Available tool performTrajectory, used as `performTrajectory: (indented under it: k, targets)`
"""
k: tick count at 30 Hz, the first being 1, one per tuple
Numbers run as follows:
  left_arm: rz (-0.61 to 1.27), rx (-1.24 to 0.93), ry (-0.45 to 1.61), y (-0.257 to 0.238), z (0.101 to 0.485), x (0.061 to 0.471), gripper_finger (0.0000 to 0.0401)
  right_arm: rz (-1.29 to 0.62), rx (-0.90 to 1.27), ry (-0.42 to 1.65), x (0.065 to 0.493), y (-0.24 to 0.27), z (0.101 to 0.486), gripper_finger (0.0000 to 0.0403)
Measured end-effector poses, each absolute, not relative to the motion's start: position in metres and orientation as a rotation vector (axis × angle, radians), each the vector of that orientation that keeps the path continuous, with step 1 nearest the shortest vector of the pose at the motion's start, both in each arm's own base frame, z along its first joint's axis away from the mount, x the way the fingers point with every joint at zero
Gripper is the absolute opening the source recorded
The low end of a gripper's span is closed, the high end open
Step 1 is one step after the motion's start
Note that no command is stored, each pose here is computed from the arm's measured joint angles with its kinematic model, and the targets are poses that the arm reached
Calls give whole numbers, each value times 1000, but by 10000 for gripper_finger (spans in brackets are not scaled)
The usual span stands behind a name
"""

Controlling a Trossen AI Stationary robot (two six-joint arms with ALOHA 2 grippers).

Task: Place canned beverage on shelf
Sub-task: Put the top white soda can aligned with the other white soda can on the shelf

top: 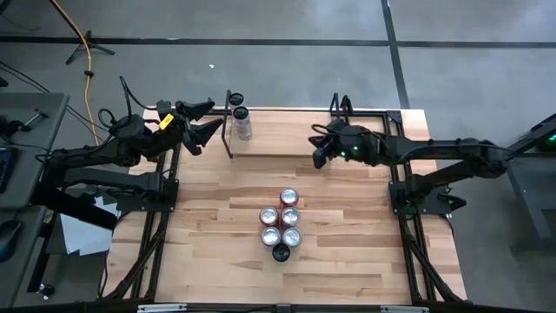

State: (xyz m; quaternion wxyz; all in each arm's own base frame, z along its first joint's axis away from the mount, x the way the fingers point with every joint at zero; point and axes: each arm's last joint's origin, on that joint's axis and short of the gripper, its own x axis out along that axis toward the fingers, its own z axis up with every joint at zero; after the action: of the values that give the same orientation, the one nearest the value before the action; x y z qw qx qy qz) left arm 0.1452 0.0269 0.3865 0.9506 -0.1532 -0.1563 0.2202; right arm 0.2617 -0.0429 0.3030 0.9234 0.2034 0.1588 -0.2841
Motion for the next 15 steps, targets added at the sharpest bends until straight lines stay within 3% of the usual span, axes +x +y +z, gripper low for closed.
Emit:
performTrajectory:
  k: [10, 15]
  targets:
    - [440, -314, -336, 27, 388, 144, 372, -427, 406, 398, 415, -96, 245, 0]
    - [438, -316, -355, 26, 390, 141, 372, -472, 420, 408, 459, -112, 241, 0]
